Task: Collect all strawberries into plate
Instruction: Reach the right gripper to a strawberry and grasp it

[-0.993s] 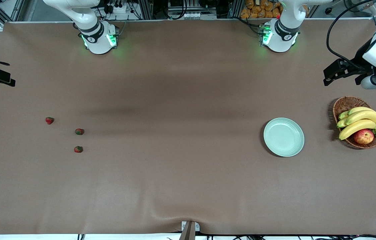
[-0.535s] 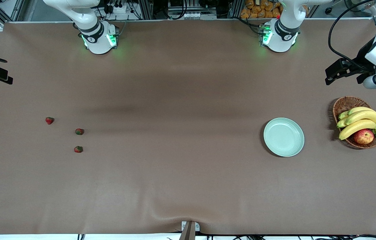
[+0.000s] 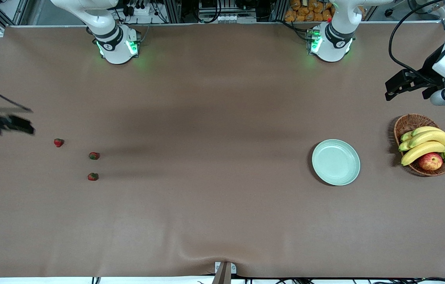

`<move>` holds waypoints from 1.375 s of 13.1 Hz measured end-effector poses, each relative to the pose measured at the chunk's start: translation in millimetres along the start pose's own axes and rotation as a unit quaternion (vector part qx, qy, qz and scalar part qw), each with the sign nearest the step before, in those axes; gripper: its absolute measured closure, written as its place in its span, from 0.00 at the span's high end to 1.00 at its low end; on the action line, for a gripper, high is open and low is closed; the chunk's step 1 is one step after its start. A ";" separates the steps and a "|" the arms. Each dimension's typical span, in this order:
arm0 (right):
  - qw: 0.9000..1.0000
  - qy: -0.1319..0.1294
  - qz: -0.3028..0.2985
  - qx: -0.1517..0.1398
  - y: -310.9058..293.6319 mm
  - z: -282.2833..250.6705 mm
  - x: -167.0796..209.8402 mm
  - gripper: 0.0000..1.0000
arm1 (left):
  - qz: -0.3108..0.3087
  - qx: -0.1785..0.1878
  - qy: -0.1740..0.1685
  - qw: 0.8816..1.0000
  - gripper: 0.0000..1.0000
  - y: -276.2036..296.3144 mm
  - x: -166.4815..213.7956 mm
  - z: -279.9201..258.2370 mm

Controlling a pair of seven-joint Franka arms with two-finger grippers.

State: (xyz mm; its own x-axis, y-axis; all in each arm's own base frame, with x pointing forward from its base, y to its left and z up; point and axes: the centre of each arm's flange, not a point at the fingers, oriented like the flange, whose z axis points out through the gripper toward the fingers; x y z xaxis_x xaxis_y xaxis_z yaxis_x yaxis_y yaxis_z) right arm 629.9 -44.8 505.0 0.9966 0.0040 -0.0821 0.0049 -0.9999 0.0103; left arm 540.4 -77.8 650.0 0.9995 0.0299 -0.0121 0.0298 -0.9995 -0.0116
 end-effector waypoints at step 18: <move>0.999 -0.031 0.012 0.012 -14.6 316.2 74.8 0.90 | -0.018 0.004 -0.024 1.000 1.00 -19.8 -5.3 1.8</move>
State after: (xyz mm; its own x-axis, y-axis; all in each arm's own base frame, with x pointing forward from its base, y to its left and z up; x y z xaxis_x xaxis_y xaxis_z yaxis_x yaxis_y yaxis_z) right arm 678.4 -33.3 183.5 0.9894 -0.0204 -0.1437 -0.0222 -0.9997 -0.0114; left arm 534.5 -58.1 648.5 0.9960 0.0657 -0.0601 0.0645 -0.9977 -0.0210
